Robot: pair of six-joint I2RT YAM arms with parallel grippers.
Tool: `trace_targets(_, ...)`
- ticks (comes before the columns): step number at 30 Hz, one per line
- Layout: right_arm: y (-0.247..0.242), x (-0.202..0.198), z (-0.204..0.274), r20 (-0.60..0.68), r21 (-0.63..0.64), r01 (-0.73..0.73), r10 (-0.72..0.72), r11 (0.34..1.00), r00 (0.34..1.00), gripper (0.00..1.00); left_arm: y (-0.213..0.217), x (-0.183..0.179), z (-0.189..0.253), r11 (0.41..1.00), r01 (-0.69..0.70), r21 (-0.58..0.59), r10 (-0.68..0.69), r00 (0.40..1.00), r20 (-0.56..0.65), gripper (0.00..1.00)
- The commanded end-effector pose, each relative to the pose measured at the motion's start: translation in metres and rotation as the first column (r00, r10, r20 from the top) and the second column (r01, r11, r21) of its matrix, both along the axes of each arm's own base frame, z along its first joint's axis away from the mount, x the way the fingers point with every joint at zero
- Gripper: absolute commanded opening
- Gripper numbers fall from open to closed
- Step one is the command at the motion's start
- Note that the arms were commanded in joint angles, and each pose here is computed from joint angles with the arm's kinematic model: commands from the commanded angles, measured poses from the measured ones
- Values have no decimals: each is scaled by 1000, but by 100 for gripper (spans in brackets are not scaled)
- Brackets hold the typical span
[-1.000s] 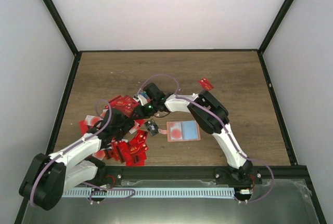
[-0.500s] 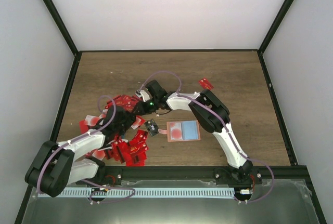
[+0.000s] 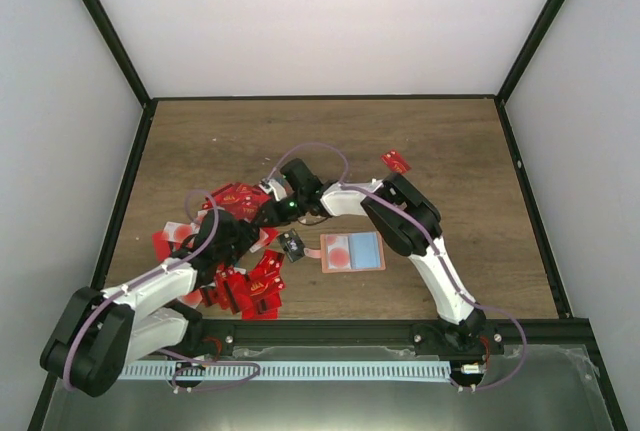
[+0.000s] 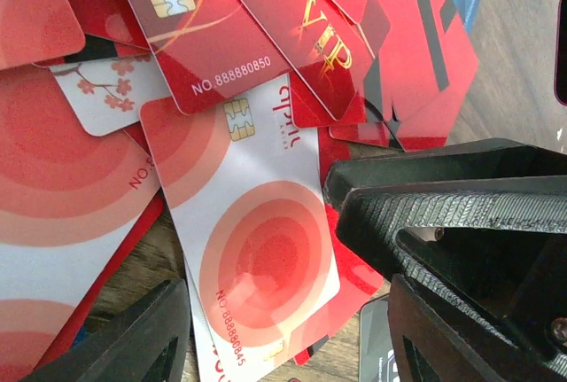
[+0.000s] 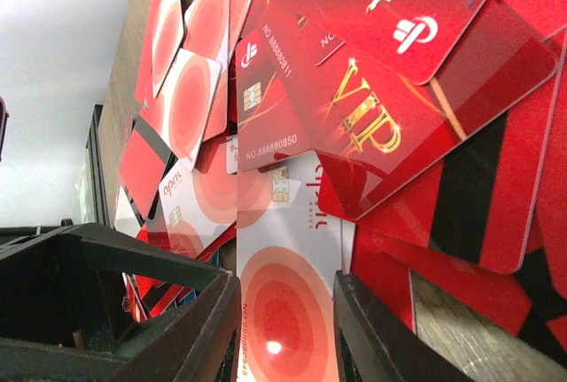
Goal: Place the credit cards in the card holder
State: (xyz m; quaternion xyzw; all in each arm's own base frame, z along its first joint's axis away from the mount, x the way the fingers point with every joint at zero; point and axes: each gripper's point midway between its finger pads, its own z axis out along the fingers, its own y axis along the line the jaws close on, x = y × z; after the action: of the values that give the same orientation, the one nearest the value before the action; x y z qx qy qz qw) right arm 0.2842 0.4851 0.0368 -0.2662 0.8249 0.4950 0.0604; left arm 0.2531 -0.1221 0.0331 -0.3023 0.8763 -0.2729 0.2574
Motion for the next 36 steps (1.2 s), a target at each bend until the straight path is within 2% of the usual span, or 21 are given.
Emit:
trace_targets(1,7,-73,1,-144,13,-162,163,987,976,32,-2,-2,-3,999,35,8,-35,999,-2,62)
trace_targets(22,-1,-94,21,-185,88,-211,224,973,957,32,-22,10,44,989,139,-50,-130,980,154,52)
trace_targets(36,2,-92,25,-191,108,-203,221,973,956,32,-28,9,40,981,186,-45,-177,971,158,47)
